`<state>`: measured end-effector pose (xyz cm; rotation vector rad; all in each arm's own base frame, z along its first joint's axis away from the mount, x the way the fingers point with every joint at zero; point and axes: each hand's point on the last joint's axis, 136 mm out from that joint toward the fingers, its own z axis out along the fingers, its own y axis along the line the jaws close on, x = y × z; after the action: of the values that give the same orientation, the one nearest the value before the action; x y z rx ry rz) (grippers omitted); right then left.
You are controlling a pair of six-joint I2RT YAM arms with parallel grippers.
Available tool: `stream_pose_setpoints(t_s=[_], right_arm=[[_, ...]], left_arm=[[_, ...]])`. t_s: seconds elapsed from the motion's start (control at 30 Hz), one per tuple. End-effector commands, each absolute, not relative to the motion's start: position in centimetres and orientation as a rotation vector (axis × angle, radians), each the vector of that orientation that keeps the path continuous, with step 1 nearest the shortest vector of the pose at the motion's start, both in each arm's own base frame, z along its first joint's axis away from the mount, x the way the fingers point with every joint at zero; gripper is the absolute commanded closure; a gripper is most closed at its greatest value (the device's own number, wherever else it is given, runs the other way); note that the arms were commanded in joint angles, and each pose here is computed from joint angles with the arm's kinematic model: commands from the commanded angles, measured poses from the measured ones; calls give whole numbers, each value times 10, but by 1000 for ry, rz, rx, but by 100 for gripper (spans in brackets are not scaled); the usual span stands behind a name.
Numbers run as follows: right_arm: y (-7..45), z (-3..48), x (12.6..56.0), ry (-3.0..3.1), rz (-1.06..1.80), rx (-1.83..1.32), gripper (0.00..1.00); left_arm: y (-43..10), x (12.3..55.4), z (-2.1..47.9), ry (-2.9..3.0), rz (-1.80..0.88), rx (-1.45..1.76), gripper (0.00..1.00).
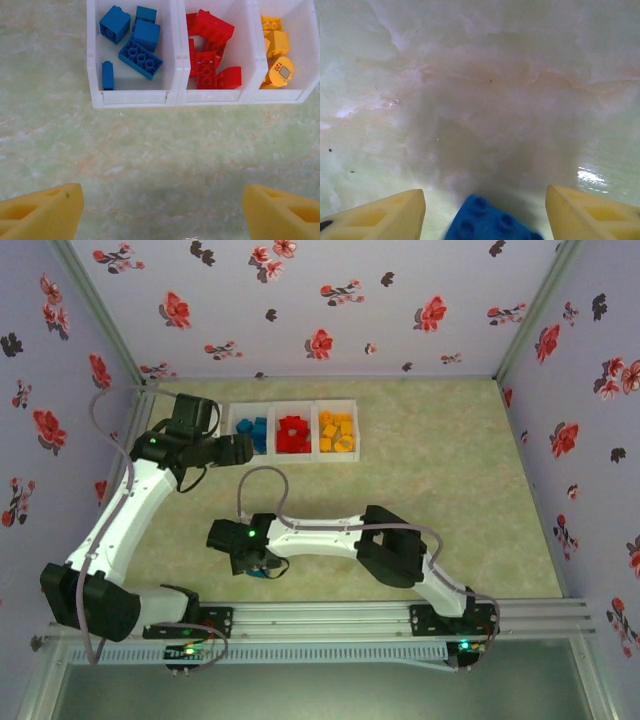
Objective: Sort the legos into containers by color
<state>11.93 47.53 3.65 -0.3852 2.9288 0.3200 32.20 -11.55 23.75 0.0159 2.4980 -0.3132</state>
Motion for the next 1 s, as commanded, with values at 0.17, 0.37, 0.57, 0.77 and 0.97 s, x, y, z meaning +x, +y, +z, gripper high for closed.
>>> stream_pose_setpoints(t_s=[0.17,0.37,0.57,0.77,0.97], right_arm=[[467,33,116,2945,233,-384,39],[458,32,104,2952,203,-446,34],[443,34,103,2957,119,-407,27],[443,34,92,2962,141,-459,23],[450,36,78,2940,160,-666,17]], left_arm=[[-113,316,246,2472,-332,33,17],[-112,314,241,2482,-332,28,17],[-113,313,241,2481,-338,25,18],[-113,312,242,2481,-339,30,18],[-112,310,240,2483,-338,28,18]])
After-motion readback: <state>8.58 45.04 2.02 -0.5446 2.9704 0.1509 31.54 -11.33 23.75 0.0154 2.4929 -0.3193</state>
